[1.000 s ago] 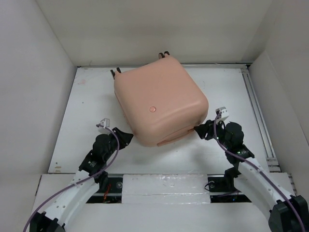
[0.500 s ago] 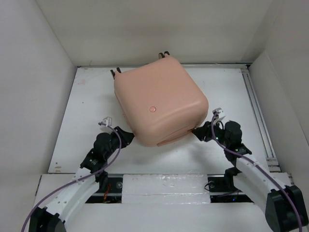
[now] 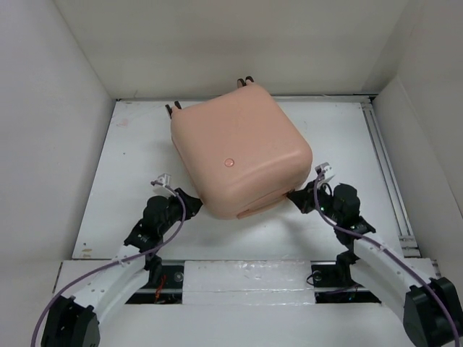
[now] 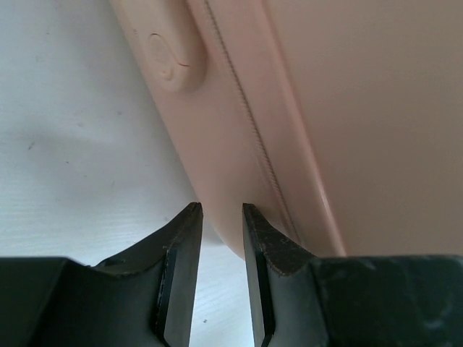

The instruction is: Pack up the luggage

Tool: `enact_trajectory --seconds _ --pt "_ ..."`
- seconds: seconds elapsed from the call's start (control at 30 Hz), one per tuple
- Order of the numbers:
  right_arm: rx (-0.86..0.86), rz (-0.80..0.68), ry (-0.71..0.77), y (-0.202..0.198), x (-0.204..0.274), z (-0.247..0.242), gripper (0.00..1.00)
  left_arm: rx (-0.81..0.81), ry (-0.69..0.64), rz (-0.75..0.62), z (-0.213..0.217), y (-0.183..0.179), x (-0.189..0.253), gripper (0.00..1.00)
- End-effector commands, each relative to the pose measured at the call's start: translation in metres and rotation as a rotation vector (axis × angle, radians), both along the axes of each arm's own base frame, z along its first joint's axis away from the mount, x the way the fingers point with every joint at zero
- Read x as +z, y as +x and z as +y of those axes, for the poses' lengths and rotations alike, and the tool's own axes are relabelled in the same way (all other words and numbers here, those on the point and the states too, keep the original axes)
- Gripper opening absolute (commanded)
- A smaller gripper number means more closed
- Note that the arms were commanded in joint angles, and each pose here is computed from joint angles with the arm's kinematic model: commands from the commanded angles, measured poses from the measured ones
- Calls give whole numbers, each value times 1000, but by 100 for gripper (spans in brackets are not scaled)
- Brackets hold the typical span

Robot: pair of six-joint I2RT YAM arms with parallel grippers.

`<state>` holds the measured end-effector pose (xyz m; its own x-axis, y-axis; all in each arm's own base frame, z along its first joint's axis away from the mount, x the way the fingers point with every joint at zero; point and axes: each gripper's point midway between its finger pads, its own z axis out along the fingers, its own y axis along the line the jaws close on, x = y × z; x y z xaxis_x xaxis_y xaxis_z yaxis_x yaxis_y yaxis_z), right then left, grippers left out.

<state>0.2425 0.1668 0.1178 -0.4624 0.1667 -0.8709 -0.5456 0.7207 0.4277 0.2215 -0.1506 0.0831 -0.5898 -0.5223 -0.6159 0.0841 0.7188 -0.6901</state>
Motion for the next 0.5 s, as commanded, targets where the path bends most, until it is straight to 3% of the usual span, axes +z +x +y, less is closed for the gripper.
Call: enact_trajectory --seconds 0.0,0.3,0.47 --pt "110 -61 32 -21 18 28 0 -125 -118 -132 -29 6 45 25" --pt "152 40 -133 -70 7 63 0 -180 -127 -156 -64 15 60 25" --pt "253 49 -116 -92 22 105 0 -209 -118 -166 -99 6 68 24"
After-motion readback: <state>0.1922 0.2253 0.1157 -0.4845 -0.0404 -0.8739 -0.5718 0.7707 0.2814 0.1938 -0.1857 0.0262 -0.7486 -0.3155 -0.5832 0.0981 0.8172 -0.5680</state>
